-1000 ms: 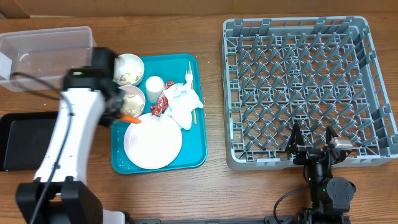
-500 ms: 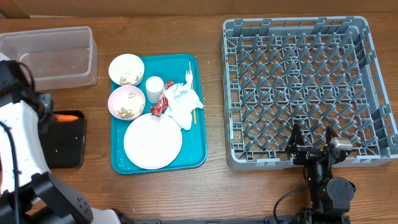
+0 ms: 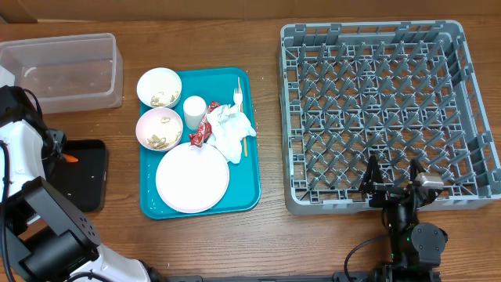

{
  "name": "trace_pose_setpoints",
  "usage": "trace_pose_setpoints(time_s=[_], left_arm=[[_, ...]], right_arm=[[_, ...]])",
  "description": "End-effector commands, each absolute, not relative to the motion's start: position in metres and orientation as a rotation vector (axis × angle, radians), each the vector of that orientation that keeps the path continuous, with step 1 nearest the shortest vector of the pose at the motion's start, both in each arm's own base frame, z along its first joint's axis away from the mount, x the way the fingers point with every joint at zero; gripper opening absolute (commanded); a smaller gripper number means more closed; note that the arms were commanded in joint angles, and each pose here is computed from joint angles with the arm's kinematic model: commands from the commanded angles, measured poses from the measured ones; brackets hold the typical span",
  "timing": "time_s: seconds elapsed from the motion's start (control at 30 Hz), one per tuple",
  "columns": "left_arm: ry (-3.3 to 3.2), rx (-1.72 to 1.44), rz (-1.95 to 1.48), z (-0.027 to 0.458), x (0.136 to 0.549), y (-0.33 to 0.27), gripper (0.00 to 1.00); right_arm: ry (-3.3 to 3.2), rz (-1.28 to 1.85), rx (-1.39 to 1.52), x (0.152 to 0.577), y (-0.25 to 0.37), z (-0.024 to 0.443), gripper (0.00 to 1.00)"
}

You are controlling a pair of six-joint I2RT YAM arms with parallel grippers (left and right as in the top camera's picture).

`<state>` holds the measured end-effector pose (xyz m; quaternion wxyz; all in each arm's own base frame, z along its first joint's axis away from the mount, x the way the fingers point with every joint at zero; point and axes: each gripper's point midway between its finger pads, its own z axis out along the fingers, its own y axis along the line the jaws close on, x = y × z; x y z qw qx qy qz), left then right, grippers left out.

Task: Sort waste into correct bins and load items into the dishwasher rack
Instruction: 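Carry the carrot left and drop it onto the black tray, then move the left gripper to the front white bowl and grasp its rim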

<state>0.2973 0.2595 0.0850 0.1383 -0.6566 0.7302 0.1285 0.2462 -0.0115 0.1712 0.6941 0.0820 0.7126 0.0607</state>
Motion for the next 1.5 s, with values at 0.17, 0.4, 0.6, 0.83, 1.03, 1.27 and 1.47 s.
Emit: trace_pose_setpoints(time_s=[0.17,0.4,0.6,0.83,1.03,1.27,1.47], left_arm=[[2.162,-1.822,-0.05,0.133,0.33,0.216,0.77],[2.274,-1.624,-0.421,0.177,0.351,0.142,1.0],[2.618,-1.331,-0.362,0.161,0.346,0.066,1.0],[2.756,-1.196,-0.233,0.143,0.35,0.019,1.0],[2.633,-1.447,0.014,0.125,0.35,0.035,1.0],[2.629,-1.517,0.023,0.094,0.366,0.039,1.0],[2.645,-1.558,0.063,0.066,0.371,0.048,1.0]], right_arm=[[1.582,0.122,0.19,0.246,-0.014,0.17,1.0],[1.582,0.122,0.19,0.246,-0.014,0.17,1.0],[1.582,0.122,0.19,0.246,-0.014,0.17,1.0],[1.582,0.122,0.19,0.246,-0.014,0.17,1.0],[1.582,0.122,0.19,0.246,-0.014,0.17,1.0],[1.582,0.122,0.19,0.246,-0.014,0.17,1.0],[1.582,0.122,0.19,0.246,-0.014,0.17,1.0]])
